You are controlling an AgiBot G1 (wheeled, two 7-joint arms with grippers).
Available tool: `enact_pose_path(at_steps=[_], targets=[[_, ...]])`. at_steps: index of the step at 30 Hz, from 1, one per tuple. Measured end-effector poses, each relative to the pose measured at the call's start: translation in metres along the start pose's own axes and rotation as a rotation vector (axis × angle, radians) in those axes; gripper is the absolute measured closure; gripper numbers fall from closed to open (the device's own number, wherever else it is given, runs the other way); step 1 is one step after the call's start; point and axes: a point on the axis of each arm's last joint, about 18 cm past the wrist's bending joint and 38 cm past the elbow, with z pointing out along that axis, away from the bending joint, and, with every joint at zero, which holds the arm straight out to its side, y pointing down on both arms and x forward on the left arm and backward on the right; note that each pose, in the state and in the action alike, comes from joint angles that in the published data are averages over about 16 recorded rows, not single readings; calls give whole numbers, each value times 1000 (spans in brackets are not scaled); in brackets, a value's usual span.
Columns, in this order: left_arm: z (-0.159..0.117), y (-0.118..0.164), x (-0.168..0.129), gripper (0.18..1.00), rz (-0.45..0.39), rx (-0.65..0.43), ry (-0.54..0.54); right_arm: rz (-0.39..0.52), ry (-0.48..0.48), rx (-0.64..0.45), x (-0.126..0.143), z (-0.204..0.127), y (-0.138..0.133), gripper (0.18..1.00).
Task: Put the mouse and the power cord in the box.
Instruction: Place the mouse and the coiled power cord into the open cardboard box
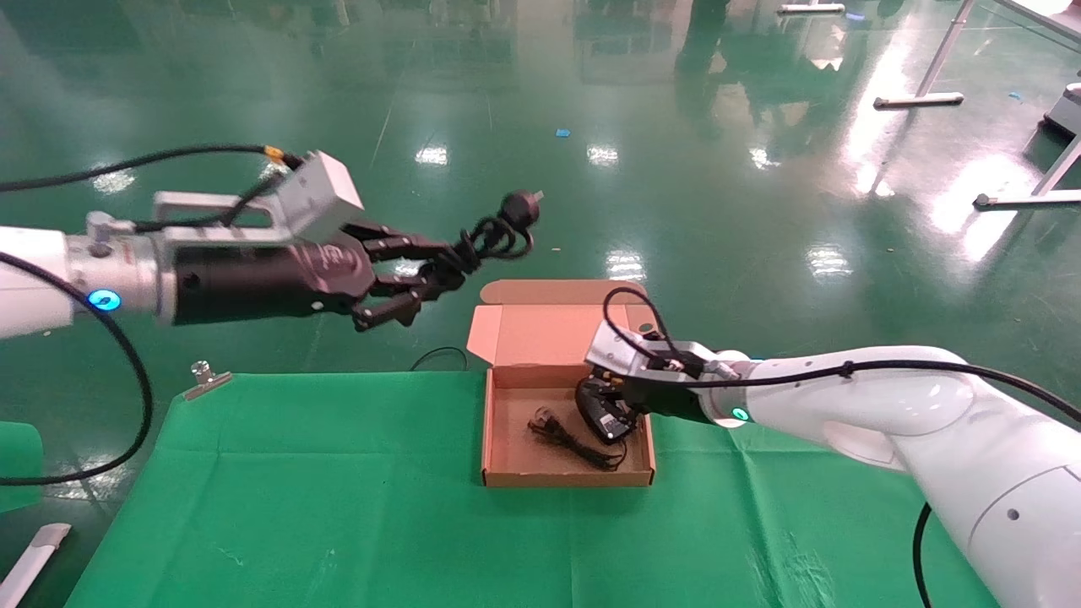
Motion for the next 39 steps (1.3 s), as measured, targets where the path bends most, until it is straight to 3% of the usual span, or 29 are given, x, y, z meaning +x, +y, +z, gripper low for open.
enact_pose_path(at_steps=[9, 20, 29, 39], targets=[[70, 9, 17, 805, 185, -97, 98, 42, 21, -9, 51, -69, 52, 667], [151, 4, 64, 805, 359, -166, 151, -65, 28, 30, 107, -191, 84, 406], [177, 13, 104, 805, 377, -238, 188, -129, 41, 33, 129, -243, 81, 263], [180, 32, 109, 805, 299, -338, 160, -136, 34, 44, 133, -257, 76, 189]])
